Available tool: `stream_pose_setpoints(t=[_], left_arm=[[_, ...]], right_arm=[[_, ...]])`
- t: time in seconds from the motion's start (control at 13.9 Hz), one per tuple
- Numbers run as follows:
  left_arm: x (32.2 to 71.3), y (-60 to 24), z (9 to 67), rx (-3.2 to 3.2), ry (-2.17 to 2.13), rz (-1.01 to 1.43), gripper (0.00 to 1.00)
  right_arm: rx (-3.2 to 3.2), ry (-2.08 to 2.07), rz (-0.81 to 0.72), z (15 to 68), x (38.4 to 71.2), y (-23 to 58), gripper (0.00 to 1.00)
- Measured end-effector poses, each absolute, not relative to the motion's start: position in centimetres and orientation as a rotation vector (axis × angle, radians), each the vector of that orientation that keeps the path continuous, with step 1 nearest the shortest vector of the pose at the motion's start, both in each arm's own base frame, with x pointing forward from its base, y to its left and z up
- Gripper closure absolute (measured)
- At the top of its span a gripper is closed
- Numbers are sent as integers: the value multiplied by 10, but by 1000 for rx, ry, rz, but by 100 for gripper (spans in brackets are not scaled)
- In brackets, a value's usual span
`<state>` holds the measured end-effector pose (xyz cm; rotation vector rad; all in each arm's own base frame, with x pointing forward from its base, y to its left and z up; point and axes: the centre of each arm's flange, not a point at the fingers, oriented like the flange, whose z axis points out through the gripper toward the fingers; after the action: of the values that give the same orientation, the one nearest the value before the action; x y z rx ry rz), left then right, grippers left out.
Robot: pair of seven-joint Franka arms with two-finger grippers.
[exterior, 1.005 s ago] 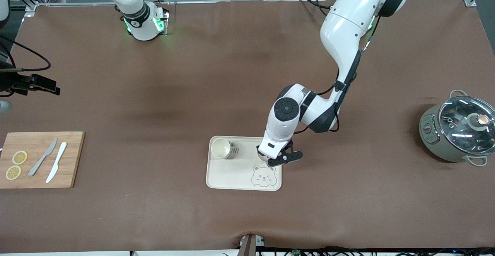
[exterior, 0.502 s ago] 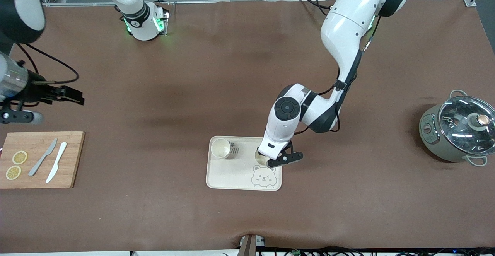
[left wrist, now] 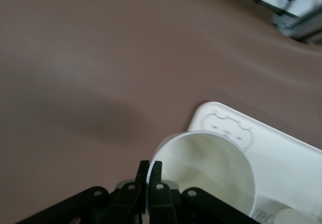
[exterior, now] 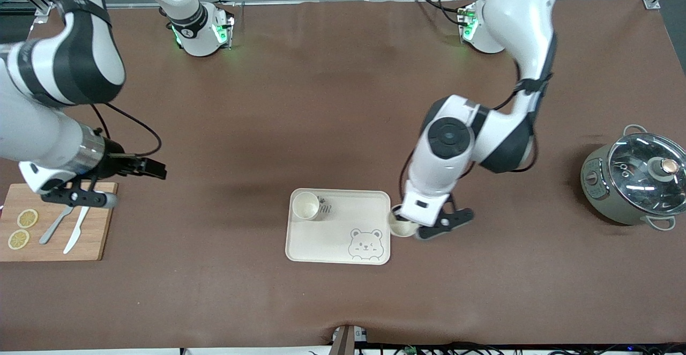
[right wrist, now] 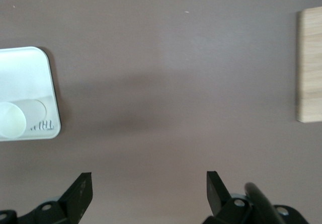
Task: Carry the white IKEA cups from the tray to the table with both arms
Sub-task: 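Lift the cup with the left gripper while the right gripper grasps the other cup, then set the cup beside the pot with the left gripper while the right gripper lifts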
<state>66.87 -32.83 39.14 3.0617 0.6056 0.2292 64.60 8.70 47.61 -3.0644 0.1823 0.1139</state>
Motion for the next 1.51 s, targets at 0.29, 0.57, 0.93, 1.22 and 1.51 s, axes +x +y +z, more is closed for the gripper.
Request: stream_pose_setpoints(t=[0.29, 0.57, 0.93, 1.22, 1.51], left_arm=[[662, -216, 393, 3192, 547, 91, 96], [633, -138, 328, 3233, 556, 76, 96], [579, -102, 243, 3171, 567, 128, 96], [571, -96, 236, 3164, 576, 130, 88], [576, -88, 246, 3151, 598, 163, 48]], right_arm=[[-2971, 385, 131, 424, 661, 138, 0], [-2934, 553, 95, 376, 668, 196, 0], [-2922, 653, 84, 321, 662, 268, 0], [-2936, 626, 95, 301, 651, 305, 0], [-2935, 643, 87, 280, 643, 330, 3]])
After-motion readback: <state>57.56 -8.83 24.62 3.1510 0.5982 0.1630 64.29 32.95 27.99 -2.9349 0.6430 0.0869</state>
